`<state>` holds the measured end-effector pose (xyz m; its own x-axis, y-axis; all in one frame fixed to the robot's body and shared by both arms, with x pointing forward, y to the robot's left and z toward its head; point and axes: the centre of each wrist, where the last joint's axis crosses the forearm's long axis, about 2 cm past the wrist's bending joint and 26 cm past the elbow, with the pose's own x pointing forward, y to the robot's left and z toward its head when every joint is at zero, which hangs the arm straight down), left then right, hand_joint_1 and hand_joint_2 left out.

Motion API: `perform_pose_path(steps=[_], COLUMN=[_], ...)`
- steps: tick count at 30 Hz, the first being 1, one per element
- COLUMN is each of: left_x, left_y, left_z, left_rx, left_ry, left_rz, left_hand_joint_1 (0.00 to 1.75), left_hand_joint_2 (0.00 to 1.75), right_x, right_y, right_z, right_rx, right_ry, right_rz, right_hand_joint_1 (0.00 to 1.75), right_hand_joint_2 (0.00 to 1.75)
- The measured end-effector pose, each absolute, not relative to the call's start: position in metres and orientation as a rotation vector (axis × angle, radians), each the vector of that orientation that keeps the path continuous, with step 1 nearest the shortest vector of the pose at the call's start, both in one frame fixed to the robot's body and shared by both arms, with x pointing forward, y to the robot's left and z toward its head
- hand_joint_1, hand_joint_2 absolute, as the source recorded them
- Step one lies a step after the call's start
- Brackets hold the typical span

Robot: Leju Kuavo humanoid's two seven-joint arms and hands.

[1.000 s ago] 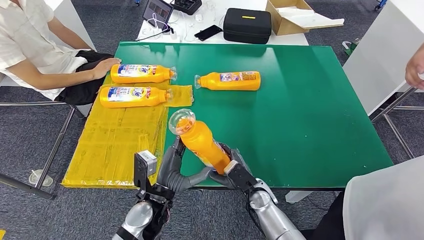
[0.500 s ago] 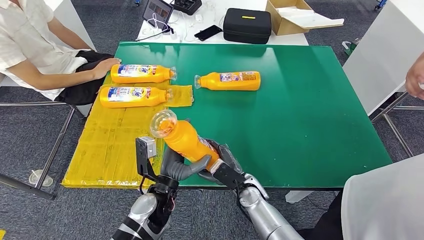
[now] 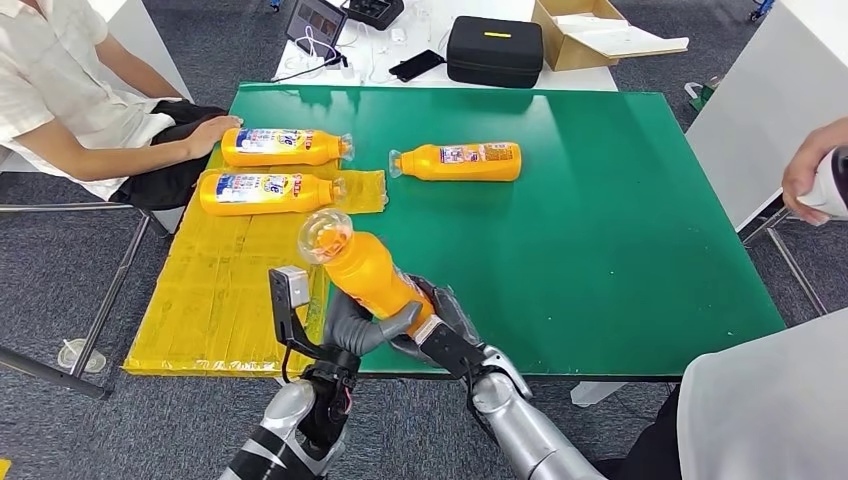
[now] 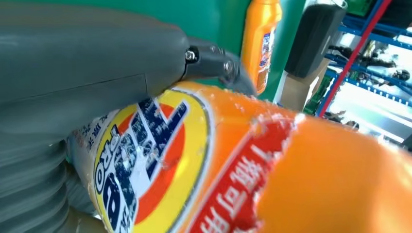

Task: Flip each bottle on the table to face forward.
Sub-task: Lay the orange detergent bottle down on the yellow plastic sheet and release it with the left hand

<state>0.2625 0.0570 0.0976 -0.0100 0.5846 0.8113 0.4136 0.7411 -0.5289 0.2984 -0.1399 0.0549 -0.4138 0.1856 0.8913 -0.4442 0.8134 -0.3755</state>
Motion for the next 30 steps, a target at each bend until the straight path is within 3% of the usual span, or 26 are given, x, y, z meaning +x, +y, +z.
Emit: perform_pose_path(steps=[1,5,8,15,21,28,30], left_x=[0.262,0.259,0.254,0.253,0.256,0.254,0.251], left_y=[0.057,0.061,0.065,0.072,0.087,0.102,0.109], left_z=[0.098,0.100,0.099,0.105,0.107,0.102,0.098], left_rx=[-0.830,-0.866,-0.875,-0.841,-0.568,-0.419,-0.335], left_ry=[-1.635,-1.647,-1.658,-1.726,-1.890,-1.933,-1.952], left_rz=[0.176,0.219,0.238,0.241,0.099,0.021,-0.030], left_hand_joint_1=[1.75,1.75,1.75,1.75,1.75,1.75,1.75], left_hand_joint_2=[1.75,1.75,1.75,1.75,1.75,1.75,1.75], right_x=[0.299,0.297,0.295,0.285,0.274,0.265,0.263], right_y=[-0.139,-0.135,-0.131,-0.126,-0.129,-0.138,-0.147], right_z=[0.055,0.054,0.052,0.043,0.038,0.037,0.043], right_rx=[0.201,0.224,0.240,0.210,-0.243,-0.409,-0.484], right_ry=[-1.878,-1.888,-1.888,-1.871,-2.009,-2.062,-2.082], right_rz=[0.698,0.699,0.701,0.658,0.653,0.685,0.598], right_hand_joint_1=[1.30,0.29,0.02,0.00,0.00,0.00,0.00], right_hand_joint_2=[1.75,1.75,1.75,1.75,1.75,1.75,1.75])
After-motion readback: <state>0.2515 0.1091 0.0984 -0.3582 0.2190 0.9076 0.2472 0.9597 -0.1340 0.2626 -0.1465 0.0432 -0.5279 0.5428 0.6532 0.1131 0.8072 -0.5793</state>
